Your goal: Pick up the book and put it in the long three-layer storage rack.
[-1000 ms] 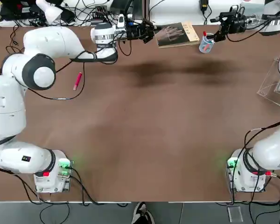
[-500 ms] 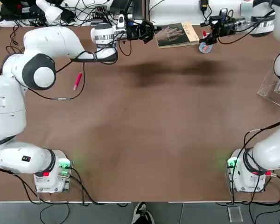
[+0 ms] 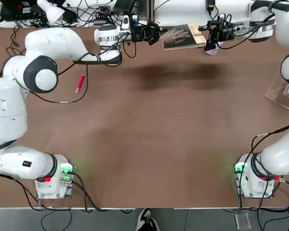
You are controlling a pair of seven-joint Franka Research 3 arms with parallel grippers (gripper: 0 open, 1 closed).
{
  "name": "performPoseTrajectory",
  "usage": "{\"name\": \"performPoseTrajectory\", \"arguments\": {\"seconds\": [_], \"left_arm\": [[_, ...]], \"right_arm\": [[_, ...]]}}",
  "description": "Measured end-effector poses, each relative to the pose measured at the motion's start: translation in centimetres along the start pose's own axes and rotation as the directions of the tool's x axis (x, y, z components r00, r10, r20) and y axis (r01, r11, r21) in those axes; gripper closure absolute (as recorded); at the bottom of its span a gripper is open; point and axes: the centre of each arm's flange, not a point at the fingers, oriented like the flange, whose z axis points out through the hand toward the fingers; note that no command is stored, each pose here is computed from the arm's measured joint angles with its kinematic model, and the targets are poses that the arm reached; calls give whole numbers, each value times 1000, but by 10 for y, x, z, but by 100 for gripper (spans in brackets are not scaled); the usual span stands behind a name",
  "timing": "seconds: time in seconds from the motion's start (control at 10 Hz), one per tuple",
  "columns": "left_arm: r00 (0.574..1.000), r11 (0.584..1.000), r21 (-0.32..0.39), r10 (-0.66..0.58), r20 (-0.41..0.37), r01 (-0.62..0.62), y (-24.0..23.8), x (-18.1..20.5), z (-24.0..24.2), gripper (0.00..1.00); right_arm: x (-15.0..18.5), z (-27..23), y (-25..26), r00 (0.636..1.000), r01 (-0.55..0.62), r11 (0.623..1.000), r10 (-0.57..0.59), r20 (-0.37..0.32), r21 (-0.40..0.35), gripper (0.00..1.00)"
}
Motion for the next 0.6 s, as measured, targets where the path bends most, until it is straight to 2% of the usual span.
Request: {"name": "performPoseTrajectory", "arguments": {"seconds": [0.6], "left_arm": [[1000, 1000, 0, 2, -2, -2, 0, 1, -1, 98]], "right_arm": [[-6, 30, -8, 1000, 5, 1000, -5, 15, 12, 0]]}}
